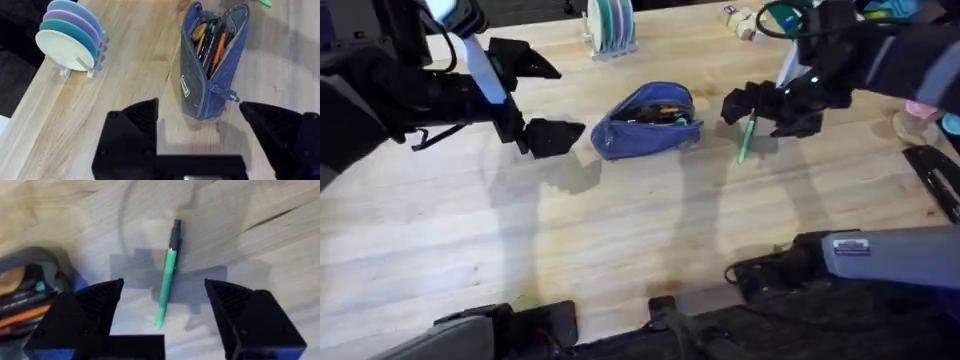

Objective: Unzip the bag, pick up the pens from the table one at a time and place them inside, then zip the bag closed.

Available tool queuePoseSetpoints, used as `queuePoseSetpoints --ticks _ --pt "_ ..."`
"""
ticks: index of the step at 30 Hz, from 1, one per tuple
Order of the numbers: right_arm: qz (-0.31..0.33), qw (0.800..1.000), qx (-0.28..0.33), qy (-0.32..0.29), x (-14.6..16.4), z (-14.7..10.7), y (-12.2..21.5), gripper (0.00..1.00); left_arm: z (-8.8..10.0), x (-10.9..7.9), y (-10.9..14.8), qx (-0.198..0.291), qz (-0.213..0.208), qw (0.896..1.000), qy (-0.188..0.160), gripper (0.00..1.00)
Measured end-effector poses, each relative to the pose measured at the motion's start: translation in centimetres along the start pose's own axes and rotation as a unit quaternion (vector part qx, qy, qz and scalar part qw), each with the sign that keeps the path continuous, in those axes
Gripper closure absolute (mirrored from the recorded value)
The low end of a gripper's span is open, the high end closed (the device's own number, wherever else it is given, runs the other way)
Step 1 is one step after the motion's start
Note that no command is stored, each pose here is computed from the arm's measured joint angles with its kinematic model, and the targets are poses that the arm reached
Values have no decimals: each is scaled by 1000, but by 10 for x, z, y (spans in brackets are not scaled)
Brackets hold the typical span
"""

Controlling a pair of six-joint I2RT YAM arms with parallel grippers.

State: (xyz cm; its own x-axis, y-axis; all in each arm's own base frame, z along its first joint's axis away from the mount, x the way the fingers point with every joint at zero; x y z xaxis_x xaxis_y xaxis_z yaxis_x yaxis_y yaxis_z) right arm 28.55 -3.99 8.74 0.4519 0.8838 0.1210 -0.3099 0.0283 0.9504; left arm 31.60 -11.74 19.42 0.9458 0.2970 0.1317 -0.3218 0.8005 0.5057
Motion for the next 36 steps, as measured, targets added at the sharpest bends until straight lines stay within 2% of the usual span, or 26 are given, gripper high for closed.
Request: queuePoseSetpoints --ticks 5,7,9,11,13,15,24,29,32,36 --pt "-13 1000 22 -12 -1 -3 -17 8 0 0 0 0 0 1000 0 8" --pt "-23 999 22 -10 -1 -4 -18 85 0 0 0 0 0 1000 0 7" --pt "-47 999 21 -7 -7 -4 -20 353 0 0 0 0 0 1000 0 7" --pt "-57 998 17 -9 -9 -3 -21 574 0 0 0 0 0 1000 0 7" --pt "-56 998 13 -6 -5 -1 -21 780 0 0 0 0 0 1000 0 7" --pt "-53 999 9 -3 -2 0 -22 936 0 0 0 0 0 1000 0 8" --pt "-53 999 5 -2 -1 2 -20 958 0 0 0 0 0 1000 0 8" --pt "-19 1000 0 2 13 4 -16 968 0 0 0 0 0 1000 0 8" --pt "4 999 -34 7 23 20 0 968 0 0 0 0 0 1000 0 8" --pt "42 993 -112 24 38 51 35 968 0 0 0 0 0 1000 0 8"
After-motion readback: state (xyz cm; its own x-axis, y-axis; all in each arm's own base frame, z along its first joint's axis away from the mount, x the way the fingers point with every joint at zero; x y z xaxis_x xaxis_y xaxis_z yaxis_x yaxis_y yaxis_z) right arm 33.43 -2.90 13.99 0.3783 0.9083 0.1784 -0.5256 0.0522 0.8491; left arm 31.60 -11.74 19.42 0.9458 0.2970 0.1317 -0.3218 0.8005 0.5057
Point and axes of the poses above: each hand's point on the last joint's axis, 136 mm out from that joint toward the fingers, its own y axis back along the fingers, its own x axis along the line the jaws close on, z = x × y, the point moved 3 cm from there along y, back along the fingers
